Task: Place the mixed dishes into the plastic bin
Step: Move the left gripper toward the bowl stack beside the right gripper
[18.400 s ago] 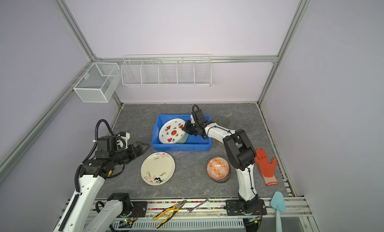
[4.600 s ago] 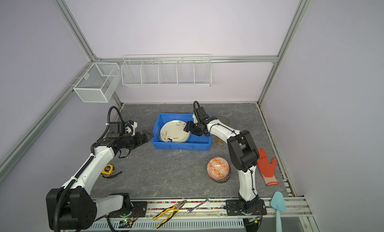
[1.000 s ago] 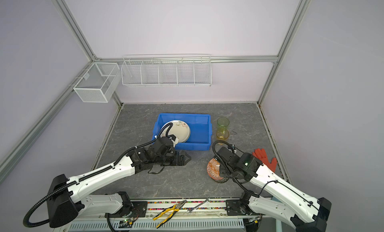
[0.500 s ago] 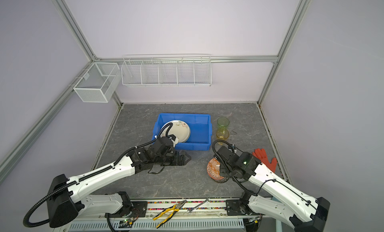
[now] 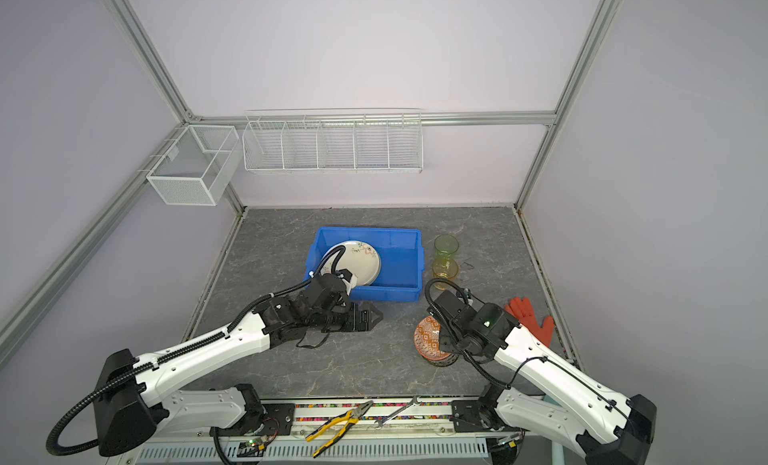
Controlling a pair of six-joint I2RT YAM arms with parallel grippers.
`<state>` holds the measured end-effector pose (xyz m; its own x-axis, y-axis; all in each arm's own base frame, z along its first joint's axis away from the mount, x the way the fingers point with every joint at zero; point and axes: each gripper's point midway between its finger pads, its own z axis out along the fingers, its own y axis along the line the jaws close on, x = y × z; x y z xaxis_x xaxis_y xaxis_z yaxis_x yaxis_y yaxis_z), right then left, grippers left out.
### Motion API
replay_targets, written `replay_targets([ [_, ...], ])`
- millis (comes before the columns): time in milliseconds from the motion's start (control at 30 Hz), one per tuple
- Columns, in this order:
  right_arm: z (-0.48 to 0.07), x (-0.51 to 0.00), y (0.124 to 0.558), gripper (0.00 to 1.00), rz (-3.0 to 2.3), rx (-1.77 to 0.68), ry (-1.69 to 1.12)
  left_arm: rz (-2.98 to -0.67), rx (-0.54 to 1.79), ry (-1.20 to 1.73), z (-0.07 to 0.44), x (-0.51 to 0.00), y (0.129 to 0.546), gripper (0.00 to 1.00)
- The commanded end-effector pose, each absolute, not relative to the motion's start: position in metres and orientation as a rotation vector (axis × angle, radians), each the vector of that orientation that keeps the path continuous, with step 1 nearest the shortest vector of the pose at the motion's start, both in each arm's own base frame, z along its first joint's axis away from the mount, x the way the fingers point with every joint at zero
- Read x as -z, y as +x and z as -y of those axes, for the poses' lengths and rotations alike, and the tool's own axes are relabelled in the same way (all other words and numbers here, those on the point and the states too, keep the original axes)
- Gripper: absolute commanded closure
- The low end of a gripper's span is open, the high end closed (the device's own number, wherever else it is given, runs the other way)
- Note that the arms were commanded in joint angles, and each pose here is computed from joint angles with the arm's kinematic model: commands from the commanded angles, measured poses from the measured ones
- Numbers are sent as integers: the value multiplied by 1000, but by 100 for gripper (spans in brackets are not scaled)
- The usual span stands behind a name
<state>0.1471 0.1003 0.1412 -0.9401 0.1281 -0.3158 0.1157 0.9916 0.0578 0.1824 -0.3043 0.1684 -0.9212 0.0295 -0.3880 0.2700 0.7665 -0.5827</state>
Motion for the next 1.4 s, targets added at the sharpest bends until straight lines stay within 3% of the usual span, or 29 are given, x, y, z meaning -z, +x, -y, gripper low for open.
replay_targets([
  [0,-101,-135,147,77,-2824,-51,172,-2588,953,227,308,-171,183,1],
  [767,-96,-144,151,93,-2796,-67,198,-2605,958,265,318,-166,181,1],
  [1367,-98,-163,153,93,-2752,-201,252,-2580,1062,475,372,-177,154,1],
])
